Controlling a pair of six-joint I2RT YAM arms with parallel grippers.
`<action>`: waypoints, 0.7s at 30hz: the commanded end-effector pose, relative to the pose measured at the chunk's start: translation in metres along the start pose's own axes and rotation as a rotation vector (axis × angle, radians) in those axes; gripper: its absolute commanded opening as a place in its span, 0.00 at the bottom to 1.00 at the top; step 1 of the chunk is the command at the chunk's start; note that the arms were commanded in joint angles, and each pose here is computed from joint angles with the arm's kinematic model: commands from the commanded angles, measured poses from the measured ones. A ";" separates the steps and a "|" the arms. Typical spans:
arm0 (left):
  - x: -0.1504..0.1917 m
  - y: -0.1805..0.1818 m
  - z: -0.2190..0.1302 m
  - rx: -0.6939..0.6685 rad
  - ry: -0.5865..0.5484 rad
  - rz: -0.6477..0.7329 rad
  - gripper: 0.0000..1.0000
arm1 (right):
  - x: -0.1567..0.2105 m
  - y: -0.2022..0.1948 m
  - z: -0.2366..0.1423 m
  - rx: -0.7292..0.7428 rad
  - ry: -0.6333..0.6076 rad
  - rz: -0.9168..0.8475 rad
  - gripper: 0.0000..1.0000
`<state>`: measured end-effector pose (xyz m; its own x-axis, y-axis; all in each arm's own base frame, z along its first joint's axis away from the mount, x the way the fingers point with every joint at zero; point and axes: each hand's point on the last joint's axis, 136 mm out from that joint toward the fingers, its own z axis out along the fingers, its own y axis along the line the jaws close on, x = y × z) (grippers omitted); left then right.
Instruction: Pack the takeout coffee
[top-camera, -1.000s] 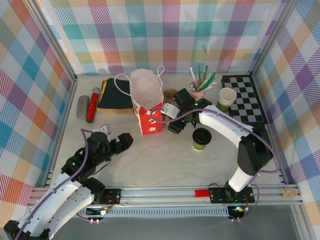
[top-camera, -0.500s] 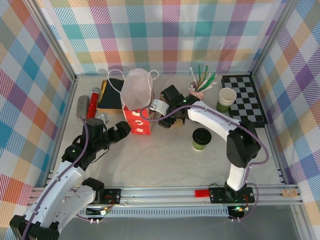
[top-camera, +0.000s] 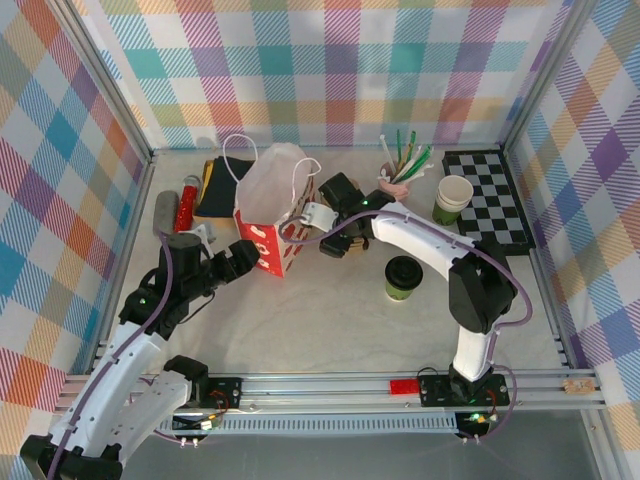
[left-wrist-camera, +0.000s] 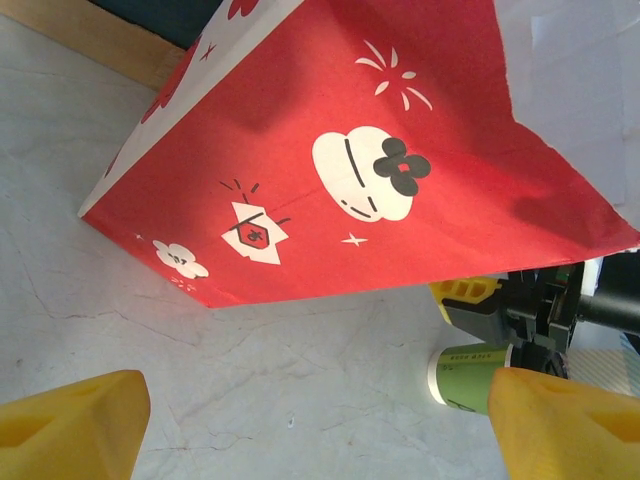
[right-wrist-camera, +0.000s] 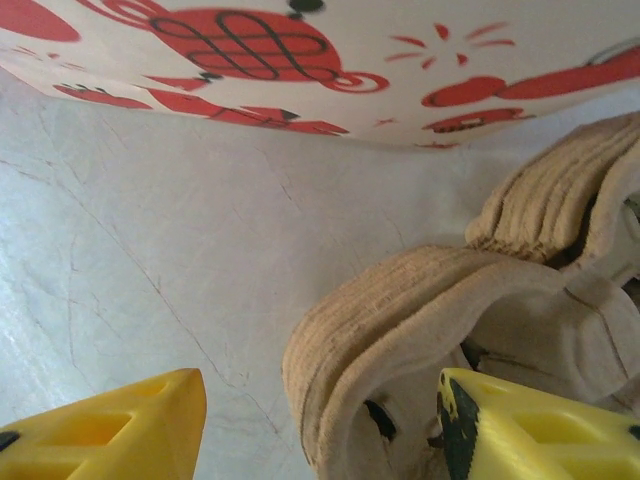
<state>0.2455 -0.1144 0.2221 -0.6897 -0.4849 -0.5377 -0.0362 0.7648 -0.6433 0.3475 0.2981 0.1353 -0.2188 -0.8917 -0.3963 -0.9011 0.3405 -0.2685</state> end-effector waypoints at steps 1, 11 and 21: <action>-0.004 -0.003 -0.011 0.007 -0.016 0.022 0.87 | 0.006 -0.006 -0.012 0.017 0.002 0.016 0.62; -0.001 0.001 -0.012 -0.002 -0.016 0.017 0.87 | 0.011 -0.001 0.000 -0.031 0.026 0.038 0.56; 0.000 0.004 -0.014 -0.009 -0.021 0.011 0.87 | 0.013 -0.004 0.011 -0.040 0.041 0.056 0.48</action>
<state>0.2372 -0.1110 0.2252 -0.6845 -0.4828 -0.5462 -0.0296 0.7671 -0.6409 0.3505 0.2865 0.1210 -0.2635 -0.8942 -0.3619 -0.9003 0.3627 -0.2406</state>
